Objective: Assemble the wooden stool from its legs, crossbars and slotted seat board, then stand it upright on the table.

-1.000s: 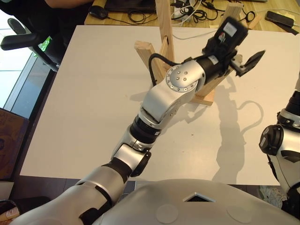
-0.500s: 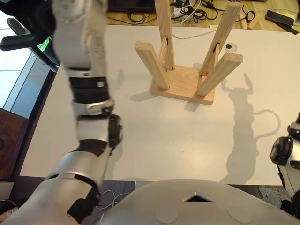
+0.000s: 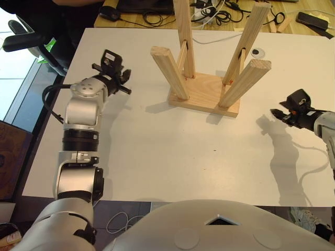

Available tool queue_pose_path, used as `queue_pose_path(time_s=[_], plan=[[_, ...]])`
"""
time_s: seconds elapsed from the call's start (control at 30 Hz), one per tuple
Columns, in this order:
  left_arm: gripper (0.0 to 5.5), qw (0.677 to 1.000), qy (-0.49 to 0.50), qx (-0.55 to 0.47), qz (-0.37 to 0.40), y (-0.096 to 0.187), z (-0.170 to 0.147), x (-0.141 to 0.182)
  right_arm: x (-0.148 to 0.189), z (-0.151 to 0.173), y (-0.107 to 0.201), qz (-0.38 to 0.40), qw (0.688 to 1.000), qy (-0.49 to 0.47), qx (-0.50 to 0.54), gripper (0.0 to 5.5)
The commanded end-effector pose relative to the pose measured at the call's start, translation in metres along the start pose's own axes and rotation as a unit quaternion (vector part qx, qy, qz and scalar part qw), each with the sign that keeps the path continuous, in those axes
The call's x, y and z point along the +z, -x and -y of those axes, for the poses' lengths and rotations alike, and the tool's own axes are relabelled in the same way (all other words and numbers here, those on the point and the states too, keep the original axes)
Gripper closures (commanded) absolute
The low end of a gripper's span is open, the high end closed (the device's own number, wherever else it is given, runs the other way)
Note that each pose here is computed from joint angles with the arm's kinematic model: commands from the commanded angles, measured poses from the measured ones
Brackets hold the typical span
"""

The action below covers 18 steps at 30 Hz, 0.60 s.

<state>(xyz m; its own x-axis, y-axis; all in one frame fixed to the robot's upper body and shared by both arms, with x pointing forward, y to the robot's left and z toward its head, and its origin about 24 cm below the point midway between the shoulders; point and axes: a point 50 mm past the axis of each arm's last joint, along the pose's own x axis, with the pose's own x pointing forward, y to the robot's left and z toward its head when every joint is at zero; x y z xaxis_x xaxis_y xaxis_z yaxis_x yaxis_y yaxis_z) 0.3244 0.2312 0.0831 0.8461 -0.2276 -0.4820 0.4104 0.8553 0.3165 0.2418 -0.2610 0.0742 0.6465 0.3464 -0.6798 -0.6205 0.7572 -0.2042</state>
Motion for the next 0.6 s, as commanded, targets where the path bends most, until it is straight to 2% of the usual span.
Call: queue_pose_path(time_s=[0.03, 0.13, 0.27, 0.37, 0.6], plan=[[5.02, 0.997, -0.044, -0.062, -0.011, -0.006, 0.021, -0.002, 0.005, -0.005, -0.004, -0.011, 0.999, 0.014, 0.028, 4.4], [5.45, 0.99, -0.064, -0.122, -0.011, -0.007, 0.042, 0.0, 0.003, -0.001, -0.015, -0.025, 0.999, 0.007, 0.035, 4.9], [5.5, 0.983, -0.071, -0.169, -0.016, -0.007, 0.058, 0.0, 0.002, -0.001, -0.028, -0.023, 0.998, -0.022, 0.06, 5.43], [5.5, 0.977, -0.079, -0.197, -0.023, -0.009, 0.067, 0.0, 0.006, 0.0, -0.038, -0.02, 0.997, -0.029, 0.067, 5.43], [5.5, 0.979, -0.113, -0.166, -0.033, -0.022, 0.069, 0.003, 0.02, -0.003, -0.054, -0.01, 0.997, -0.024, 0.079, 5.43]])
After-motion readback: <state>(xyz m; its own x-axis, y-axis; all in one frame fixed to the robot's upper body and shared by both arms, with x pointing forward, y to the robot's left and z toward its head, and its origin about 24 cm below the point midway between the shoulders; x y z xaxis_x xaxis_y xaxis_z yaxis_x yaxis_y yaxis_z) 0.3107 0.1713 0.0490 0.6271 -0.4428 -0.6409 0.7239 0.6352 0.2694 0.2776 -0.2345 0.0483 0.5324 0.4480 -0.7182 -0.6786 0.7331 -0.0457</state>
